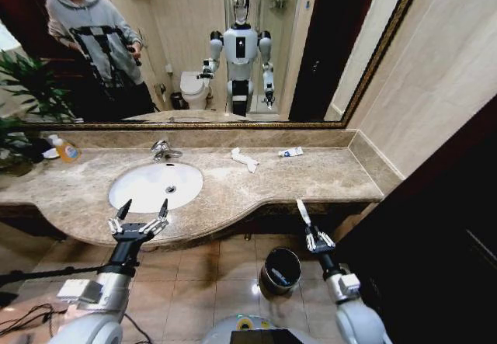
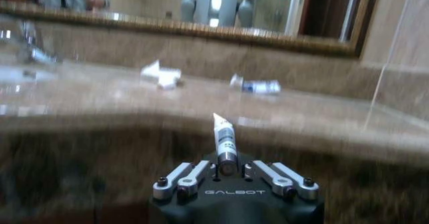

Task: Pick up the trash from the sink and place it in the trash bin.

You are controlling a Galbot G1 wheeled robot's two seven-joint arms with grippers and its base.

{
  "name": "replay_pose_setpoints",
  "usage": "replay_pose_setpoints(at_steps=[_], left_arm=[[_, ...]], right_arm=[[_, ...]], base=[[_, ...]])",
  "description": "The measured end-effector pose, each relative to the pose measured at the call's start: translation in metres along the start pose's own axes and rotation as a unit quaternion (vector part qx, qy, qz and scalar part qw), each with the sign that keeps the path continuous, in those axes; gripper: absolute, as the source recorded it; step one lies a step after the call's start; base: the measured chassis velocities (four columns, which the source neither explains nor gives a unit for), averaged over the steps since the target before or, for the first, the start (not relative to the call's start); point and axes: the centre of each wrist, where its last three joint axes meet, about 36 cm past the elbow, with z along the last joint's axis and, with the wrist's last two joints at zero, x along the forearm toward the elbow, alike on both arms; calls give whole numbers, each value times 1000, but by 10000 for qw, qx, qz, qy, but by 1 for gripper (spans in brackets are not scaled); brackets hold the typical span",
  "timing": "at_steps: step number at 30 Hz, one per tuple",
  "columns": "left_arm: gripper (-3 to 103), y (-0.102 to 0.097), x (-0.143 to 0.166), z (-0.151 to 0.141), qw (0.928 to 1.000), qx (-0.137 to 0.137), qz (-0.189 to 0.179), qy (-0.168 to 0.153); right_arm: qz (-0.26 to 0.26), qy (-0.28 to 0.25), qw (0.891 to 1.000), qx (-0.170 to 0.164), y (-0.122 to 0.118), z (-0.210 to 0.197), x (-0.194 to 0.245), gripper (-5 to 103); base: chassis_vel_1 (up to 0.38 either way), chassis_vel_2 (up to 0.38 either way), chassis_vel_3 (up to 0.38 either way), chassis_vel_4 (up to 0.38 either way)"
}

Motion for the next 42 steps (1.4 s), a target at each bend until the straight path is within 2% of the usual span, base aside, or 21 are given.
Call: replay_pose_setpoints(at_steps=[6, 15, 21, 28, 36, 42], left_arm=[[100, 0, 0, 0, 10000, 0, 0, 0], [100, 0, 0, 0, 10000, 0, 0, 0], [100, 0, 0, 0, 10000, 0, 0, 0], [100, 0, 0, 0, 10000, 0, 0, 0], [100, 0, 0, 0, 10000, 0, 0, 0], [100, 0, 0, 0, 10000, 0, 0, 0]], right_arm=[[-52, 544, 9985, 67, 2, 46, 1, 17], [-187, 1086, 9936, 233, 2, 98, -10, 17], [-385, 1508, 9870, 400, 2, 136, -10, 17], [-635, 2145, 9730, 561, 8, 187, -10, 17], [-733, 2539, 9628, 571, 13, 221, -27, 17], [-753, 2656, 9596, 545, 14, 235, -47, 17]], base=[[0, 0, 0, 0], [0, 0, 0, 0], [0, 0, 0, 0], [0, 0, 0, 0], [0, 0, 0, 0], [0, 0, 0, 0]])
